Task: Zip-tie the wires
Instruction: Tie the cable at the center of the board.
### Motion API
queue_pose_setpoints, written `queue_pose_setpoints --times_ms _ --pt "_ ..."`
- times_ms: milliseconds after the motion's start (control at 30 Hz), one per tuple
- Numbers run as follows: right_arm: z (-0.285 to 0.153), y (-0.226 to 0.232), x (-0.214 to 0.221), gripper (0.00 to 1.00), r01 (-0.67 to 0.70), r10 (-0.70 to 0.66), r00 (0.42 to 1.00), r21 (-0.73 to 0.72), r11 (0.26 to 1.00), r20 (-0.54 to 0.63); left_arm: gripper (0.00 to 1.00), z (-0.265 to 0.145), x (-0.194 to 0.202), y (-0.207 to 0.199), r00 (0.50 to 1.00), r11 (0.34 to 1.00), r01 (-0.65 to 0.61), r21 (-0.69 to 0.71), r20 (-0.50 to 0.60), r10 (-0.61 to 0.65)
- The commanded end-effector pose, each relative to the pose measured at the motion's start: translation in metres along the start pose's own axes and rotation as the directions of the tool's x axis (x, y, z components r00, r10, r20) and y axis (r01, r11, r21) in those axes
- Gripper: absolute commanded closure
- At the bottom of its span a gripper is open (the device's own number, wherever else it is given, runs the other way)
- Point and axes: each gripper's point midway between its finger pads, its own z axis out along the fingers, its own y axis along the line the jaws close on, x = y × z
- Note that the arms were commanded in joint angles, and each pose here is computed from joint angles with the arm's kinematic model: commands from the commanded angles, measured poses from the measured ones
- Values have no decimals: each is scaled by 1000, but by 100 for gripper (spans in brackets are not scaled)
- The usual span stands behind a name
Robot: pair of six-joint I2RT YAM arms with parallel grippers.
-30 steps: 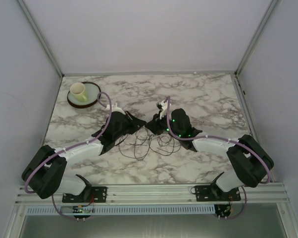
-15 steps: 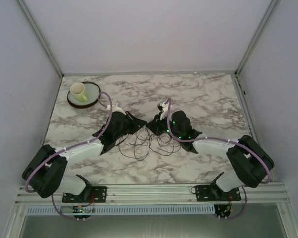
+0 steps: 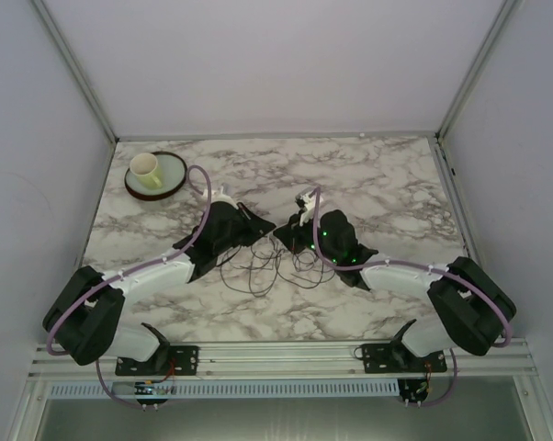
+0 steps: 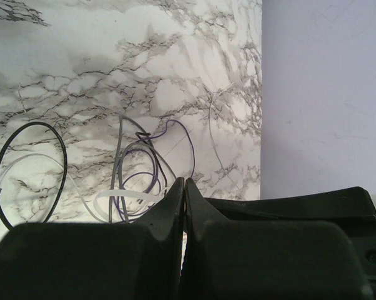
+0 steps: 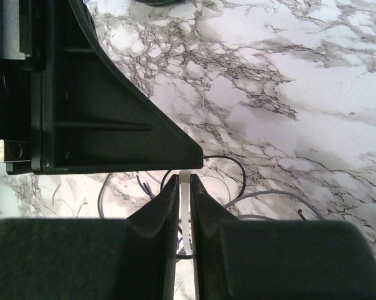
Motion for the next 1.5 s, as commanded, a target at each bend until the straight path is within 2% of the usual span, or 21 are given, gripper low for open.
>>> queue_pose_setpoints --times_ms 0,633,867,900,1033,1133,1467 --pt "-7 4 22 92 7 -7 998 0 1000 -68 100 0 -27 -35 997 996 -4 89 75 -3" --pt "-17 7 50 92 11 -8 984 15 1000 -175 100 -3 -58 -47 988 994 -12 112 153 -5" --pt "-19 5 41 92 14 -9 989 35 999 -145 100 0 -59 -51 990 992 -41 116 137 25" --pt "-18 5 38 92 15 -9 990 39 999 -138 98 0 -56 -47 991 994 -46 101 126 33" --pt "-17 4 32 92 11 -5 993 48 999 -120 74 -5 -49 -31 992 996 -63 62 109 56" --pt "-17 5 26 92 5 -1 995 45 999 -100 60 -9 -41 -20 994 997 -62 47 90 58" --pt "-16 3 6 92 -13 17 999 82 997 -43 56 -8 -1 -6 998 996 -52 73 -33 54"
